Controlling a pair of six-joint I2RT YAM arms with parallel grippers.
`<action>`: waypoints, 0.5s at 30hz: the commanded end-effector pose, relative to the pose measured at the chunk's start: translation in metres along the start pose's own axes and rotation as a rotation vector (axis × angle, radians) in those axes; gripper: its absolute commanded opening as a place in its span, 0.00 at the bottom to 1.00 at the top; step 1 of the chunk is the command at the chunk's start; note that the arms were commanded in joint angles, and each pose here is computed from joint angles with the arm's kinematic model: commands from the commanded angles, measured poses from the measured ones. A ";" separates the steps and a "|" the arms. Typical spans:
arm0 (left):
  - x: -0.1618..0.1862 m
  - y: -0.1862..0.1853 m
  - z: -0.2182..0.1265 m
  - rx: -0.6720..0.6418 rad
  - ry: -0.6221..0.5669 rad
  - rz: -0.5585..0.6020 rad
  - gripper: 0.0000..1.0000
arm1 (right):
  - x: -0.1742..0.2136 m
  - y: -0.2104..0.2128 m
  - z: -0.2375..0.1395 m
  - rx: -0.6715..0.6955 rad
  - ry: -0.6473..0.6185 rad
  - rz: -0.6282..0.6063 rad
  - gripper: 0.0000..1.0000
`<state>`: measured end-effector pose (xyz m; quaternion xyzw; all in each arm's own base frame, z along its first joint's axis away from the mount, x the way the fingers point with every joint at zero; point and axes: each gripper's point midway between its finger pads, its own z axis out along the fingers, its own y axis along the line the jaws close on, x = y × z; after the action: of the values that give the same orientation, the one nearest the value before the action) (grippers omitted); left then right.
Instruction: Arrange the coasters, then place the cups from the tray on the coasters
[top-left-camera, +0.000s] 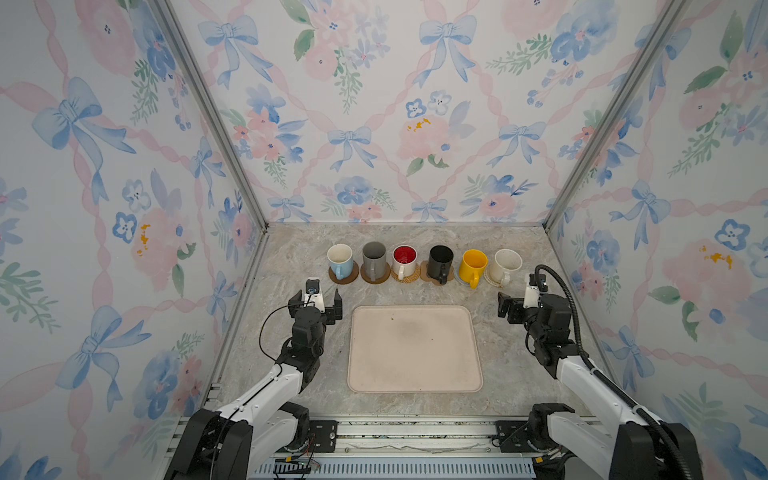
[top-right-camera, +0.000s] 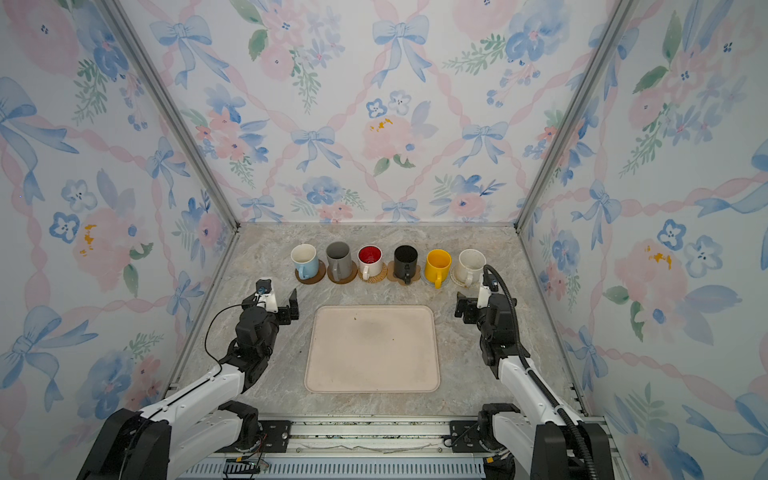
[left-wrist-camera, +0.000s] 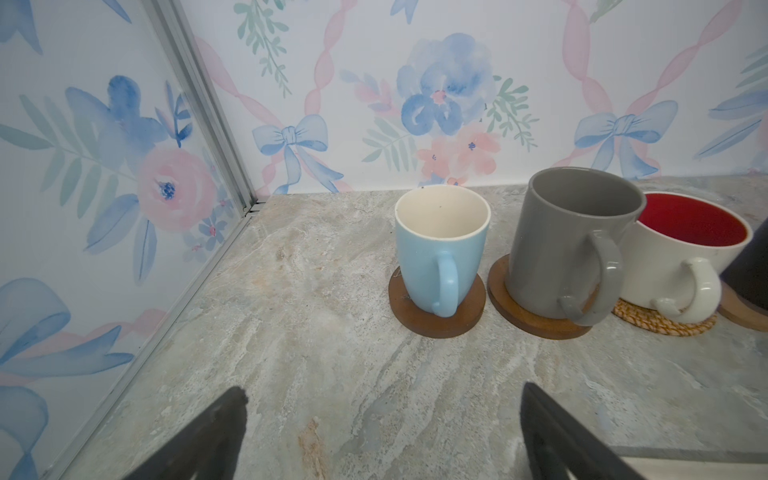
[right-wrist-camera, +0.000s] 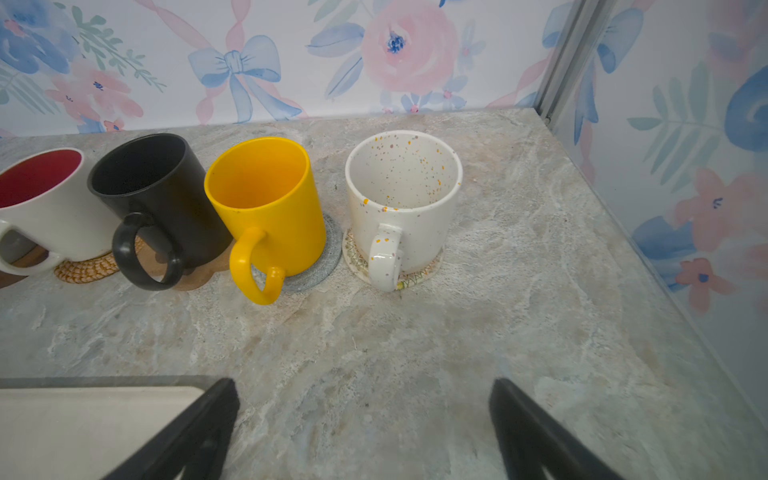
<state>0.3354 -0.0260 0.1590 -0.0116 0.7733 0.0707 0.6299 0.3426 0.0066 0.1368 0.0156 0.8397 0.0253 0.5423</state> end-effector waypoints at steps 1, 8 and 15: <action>-0.007 0.010 0.004 -0.039 -0.068 0.011 0.98 | -0.013 0.001 0.009 -0.033 -0.078 -0.008 0.97; 0.011 0.019 0.019 -0.056 -0.050 0.025 0.98 | -0.002 -0.004 0.035 -0.033 -0.080 0.025 0.97; 0.017 0.015 0.023 -0.003 -0.096 0.032 0.98 | -0.007 -0.008 0.046 -0.026 -0.093 0.017 0.97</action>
<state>0.3489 -0.0008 0.1183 -0.0146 0.7736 0.0966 0.6262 0.3752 0.0015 0.1013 0.0203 0.8382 0.0394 0.5435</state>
